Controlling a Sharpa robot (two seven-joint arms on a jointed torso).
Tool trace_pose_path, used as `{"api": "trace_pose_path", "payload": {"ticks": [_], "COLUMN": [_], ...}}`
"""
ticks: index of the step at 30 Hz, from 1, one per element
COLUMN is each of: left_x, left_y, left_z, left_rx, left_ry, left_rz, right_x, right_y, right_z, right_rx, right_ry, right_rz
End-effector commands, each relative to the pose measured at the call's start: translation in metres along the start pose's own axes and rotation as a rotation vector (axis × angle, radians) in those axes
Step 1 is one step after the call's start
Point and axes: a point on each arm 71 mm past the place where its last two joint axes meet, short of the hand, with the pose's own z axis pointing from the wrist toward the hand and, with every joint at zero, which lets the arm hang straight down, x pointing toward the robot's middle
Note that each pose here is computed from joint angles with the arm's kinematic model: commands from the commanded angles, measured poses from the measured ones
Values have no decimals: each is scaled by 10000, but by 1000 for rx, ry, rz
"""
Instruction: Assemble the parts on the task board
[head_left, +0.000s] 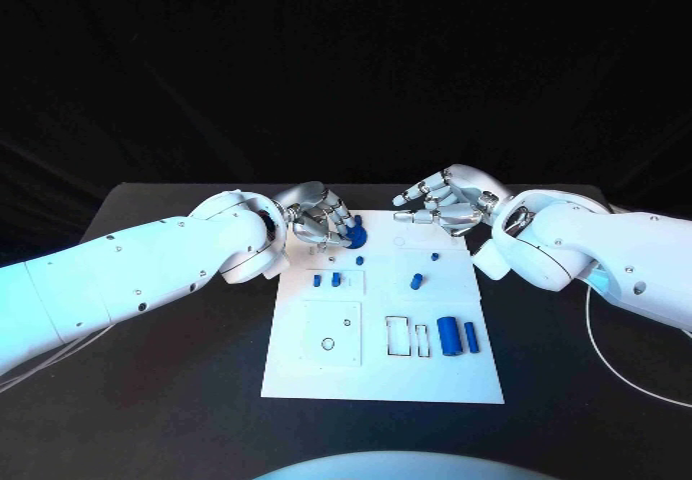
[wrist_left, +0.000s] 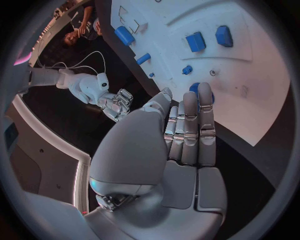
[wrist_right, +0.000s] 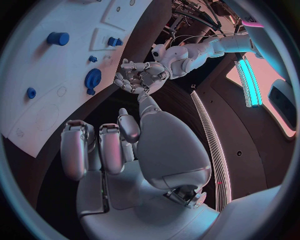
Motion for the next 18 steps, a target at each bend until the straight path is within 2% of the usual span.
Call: {"api": "trace_pose_path", "payload": {"ticks": [1, 4, 9, 14, 18], "left_x": [40, 104, 220, 300, 342], "left_y": [-111, -132, -145, -122, -111], "left_z": [60, 120, 204, 265, 313], "left_rx": [122, 100, 36, -19, -24], "left_ry": [-56, -60, -12, 40, 56], "left_rz": [200, 275, 375, 436, 462], "right_x": [-1, 1, 2, 9, 11], "right_y": [11, 13, 14, 16, 14], "right_z": [3, 4, 4, 6, 9], "right_rx": [-18, -18, -18, -20, -20], "right_ry": [-10, -10, -11, -3, 1], "right_rz": [-3, -3, -4, -4, -4]}}
